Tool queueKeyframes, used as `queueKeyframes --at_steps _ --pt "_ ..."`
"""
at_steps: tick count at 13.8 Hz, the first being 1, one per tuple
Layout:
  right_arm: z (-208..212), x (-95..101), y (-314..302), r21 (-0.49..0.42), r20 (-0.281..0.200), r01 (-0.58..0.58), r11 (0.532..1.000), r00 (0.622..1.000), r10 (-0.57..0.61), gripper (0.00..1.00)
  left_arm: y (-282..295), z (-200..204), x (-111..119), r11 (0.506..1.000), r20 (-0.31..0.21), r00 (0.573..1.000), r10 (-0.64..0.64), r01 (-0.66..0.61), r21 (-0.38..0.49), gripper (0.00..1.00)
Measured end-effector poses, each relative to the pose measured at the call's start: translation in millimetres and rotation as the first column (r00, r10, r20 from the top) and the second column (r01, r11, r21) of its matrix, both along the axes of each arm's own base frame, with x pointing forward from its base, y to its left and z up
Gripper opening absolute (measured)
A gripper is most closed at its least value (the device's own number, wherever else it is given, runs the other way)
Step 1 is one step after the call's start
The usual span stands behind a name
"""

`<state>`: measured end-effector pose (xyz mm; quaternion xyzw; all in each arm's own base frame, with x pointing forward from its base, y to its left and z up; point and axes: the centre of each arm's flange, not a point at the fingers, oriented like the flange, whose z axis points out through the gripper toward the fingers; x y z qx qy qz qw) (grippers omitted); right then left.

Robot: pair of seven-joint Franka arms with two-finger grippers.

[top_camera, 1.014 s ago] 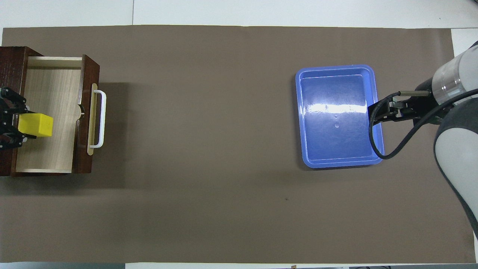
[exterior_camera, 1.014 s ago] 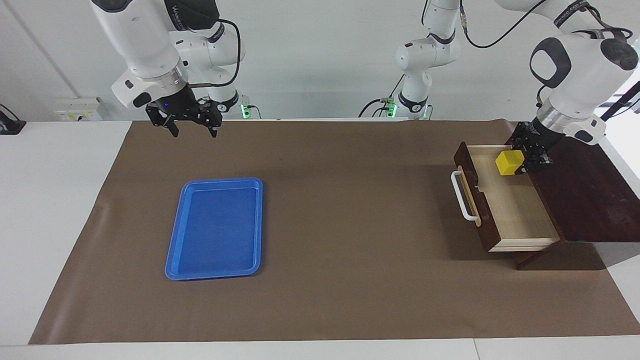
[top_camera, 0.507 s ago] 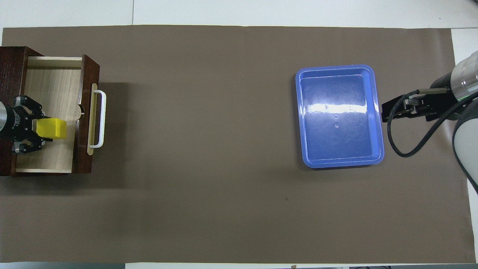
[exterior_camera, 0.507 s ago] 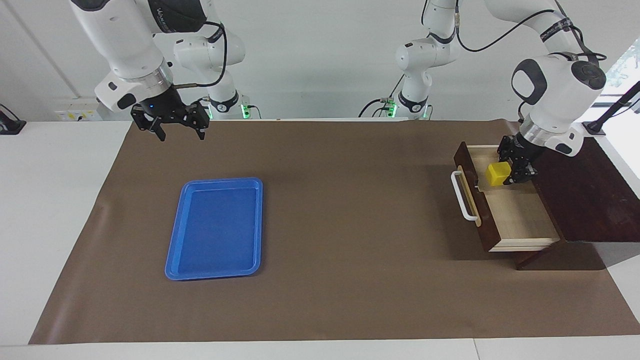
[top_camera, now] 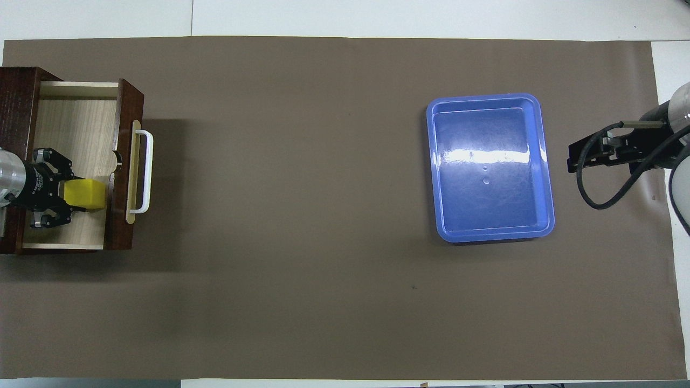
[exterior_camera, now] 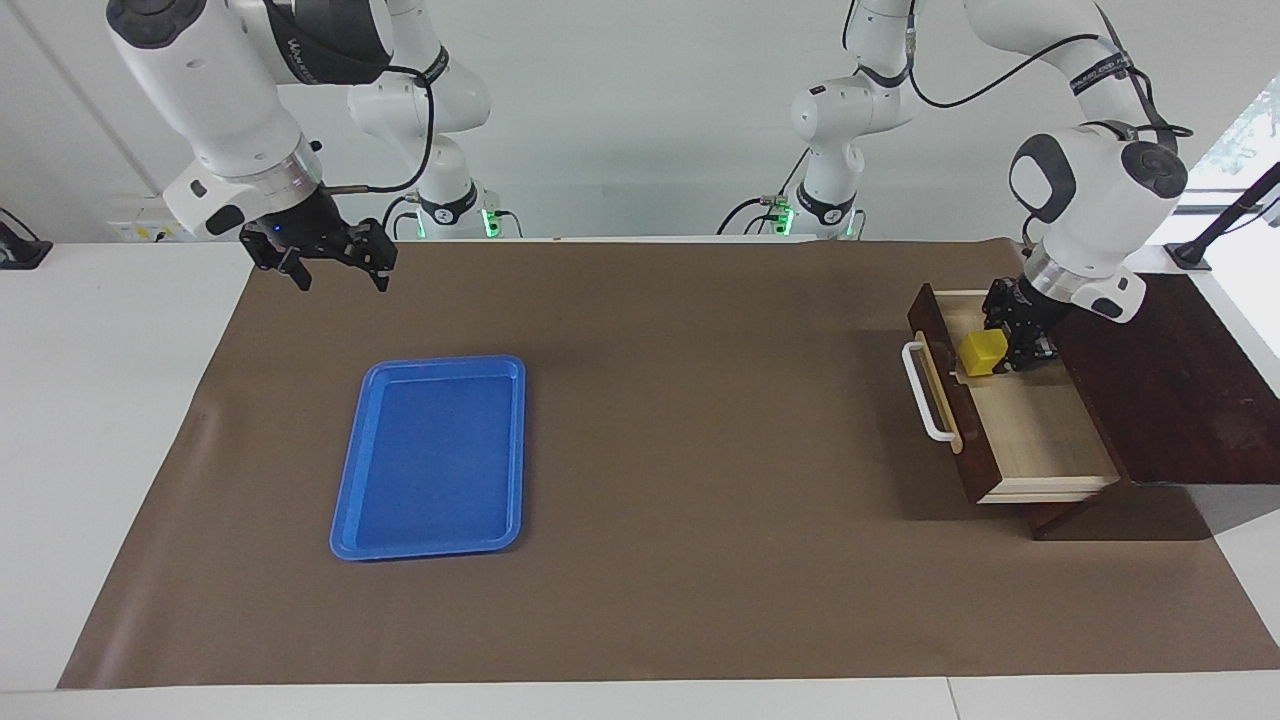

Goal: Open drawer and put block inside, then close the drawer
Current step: 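Open the left gripper to release the cube inside the drawer, then push the drawer closed with the left gripper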

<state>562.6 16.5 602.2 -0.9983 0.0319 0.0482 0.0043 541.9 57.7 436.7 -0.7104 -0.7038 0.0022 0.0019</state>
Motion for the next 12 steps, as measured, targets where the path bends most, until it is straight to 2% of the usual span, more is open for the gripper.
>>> queueKeyframes --at_steps 1,3,5,8,10,12 --pt "-0.2 0.1 -5.7 0.0 0.0 0.01 1.0 1.0 -0.01 1.0 0.1 0.4 0.1 1.0 0.002 1.0 0.0 0.0 0.0 0.59" --pt "-0.3 0.3 -10.4 0.0 0.0 0.018 1.0 1.0 -0.018 1.0 -0.2 5.2 2.1 1.0 0.015 1.0 -0.001 0.001 0.002 0.77" --pt "0.6 1.6 -9.7 0.0 0.012 0.017 1.0 1.0 -0.017 1.0 -1.8 29.0 9.9 1.0 0.051 0.999 -0.005 0.005 0.005 0.99" --pt "0.9 2.2 -8.1 0.001 0.017 0.014 1.0 1.0 -0.014 1.0 -46.4 74.5 22.8 0.997 0.074 0.994 -0.078 0.078 0.003 1.0" --pt "0.8 2.2 -7.8 0.001 0.017 0.014 1.0 1.0 -0.014 1.0 -100.9 73.9 24.1 0.994 0.073 0.992 -0.107 0.107 -0.002 1.0" --pt "0.8 2.2 -10.4 0.001 0.017 0.018 1.0 1.0 -0.018 1.0 -138.3 55.4 24.6 0.993 0.044 0.992 -0.118 0.119 -0.006 1.0"
